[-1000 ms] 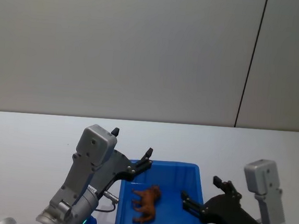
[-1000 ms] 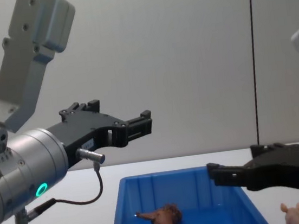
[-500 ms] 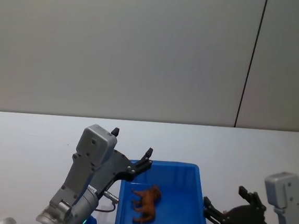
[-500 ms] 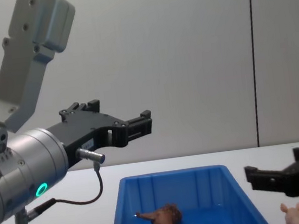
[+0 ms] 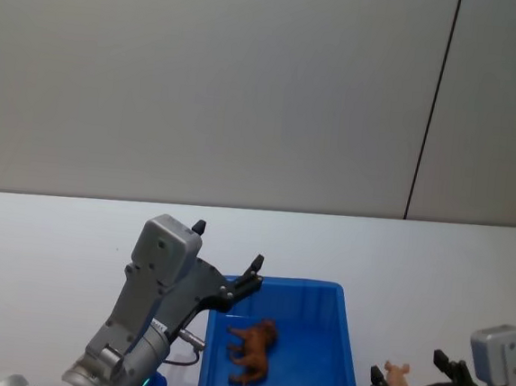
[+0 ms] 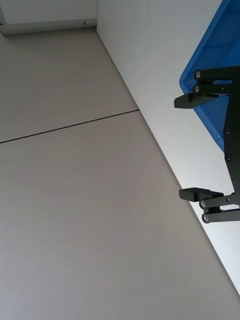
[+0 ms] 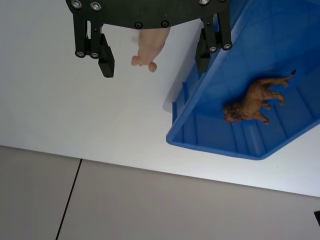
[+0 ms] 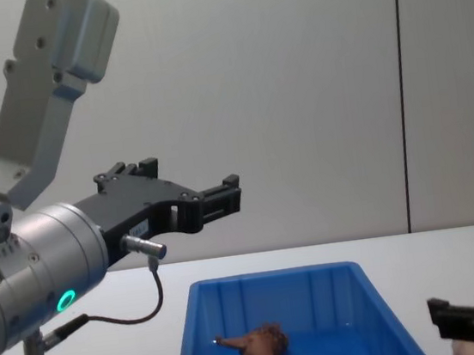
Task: Pick up the two dolls from the table and place them into the box.
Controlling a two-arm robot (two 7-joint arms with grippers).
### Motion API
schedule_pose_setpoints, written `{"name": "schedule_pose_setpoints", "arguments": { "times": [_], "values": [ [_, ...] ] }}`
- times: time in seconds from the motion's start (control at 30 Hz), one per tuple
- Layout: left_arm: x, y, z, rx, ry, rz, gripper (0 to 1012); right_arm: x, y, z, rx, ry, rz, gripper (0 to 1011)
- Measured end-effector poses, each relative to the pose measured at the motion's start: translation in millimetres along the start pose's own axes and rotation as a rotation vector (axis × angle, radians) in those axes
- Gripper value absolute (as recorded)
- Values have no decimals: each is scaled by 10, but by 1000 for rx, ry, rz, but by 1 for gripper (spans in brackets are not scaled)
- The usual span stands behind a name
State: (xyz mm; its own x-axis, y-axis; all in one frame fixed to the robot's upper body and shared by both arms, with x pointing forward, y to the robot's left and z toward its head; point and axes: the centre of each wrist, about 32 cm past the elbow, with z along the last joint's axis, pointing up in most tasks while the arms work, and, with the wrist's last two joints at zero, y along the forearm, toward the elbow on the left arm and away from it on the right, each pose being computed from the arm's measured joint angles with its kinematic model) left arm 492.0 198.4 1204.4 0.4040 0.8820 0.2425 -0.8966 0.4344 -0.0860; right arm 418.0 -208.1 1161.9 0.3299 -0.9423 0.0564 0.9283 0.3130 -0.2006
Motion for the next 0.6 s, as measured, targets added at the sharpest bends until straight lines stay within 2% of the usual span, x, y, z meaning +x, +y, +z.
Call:
{"name": "schedule_pose_setpoints", "arguments": {
  "times": [0.6],
  "values": [
    [0, 0, 0, 0, 0, 0, 1001, -11, -59, -200, -69, 6, -17, 1001]
  ]
}}
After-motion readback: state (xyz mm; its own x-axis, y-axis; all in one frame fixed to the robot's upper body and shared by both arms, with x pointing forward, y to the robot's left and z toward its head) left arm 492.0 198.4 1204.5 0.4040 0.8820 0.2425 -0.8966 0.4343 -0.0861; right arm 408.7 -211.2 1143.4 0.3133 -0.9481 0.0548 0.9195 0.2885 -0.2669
